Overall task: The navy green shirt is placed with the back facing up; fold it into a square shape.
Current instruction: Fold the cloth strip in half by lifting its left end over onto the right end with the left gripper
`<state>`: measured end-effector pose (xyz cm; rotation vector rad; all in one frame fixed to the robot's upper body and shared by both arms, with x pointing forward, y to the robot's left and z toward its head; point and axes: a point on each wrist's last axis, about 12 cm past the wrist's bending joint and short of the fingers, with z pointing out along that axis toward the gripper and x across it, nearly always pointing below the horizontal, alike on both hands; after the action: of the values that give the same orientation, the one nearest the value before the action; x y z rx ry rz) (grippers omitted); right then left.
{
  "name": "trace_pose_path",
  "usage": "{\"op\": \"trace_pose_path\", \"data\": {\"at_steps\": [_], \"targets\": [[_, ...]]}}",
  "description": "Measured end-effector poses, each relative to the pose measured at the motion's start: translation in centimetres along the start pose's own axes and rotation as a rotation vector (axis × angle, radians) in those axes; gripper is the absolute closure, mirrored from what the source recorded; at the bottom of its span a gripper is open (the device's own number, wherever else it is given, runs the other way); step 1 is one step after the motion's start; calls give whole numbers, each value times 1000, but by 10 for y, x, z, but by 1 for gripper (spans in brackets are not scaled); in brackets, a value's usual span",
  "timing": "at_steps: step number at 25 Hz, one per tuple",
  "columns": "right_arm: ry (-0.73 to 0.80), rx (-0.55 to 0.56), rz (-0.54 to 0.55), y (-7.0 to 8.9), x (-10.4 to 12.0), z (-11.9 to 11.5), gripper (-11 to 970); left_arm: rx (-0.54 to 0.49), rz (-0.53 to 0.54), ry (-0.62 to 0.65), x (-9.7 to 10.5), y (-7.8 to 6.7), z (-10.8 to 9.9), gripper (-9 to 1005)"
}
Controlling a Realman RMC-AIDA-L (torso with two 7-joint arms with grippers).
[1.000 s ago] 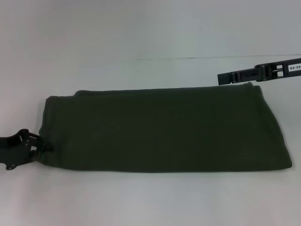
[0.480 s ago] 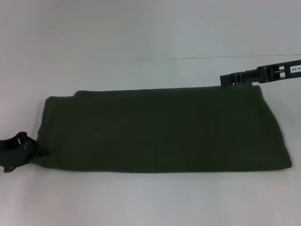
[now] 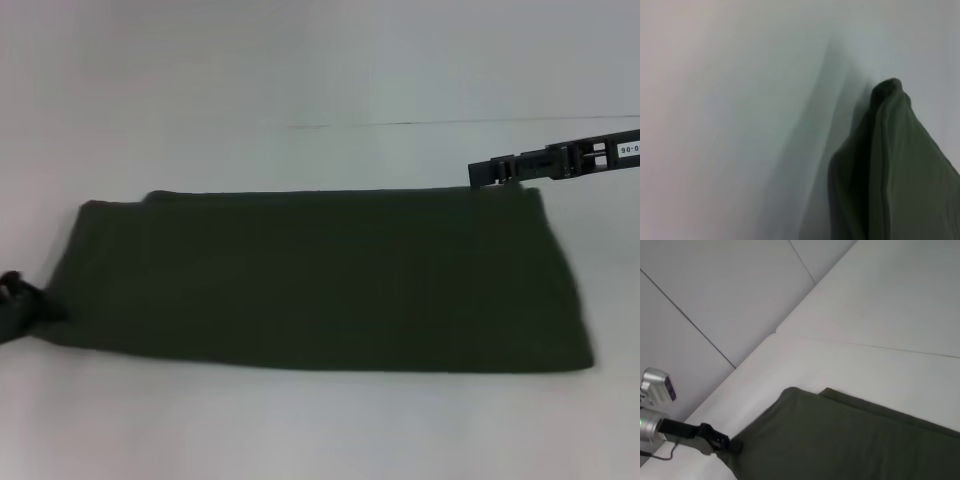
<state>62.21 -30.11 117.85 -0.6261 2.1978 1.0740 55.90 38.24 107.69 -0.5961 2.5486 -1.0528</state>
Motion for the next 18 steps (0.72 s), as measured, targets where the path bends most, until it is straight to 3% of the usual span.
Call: {"op": "trace_pose_path", "data": {"at_steps": [6,11,13,14,15,18], "targets": [[0,-3,8,-1,2,0,164,-54,86,-69,-18,8,-54,967],[-10,11,25,-4,8,-4,164,-90,225,-96,-32,2,-96,962],[-15,27,35,-7,11,-7,165,-31,316,-77,-36,-16,-101,960],[-21,43,46,-10,13,-10,165,86,421,-48,-39,-47,-98,958],[-29,62,57,-13,14,-14,165,86,421,-48,-39,-47,-98,957],[-49,105,93,-21,23,-26,165,233,566,3,-41,-98,-79,953]]}}
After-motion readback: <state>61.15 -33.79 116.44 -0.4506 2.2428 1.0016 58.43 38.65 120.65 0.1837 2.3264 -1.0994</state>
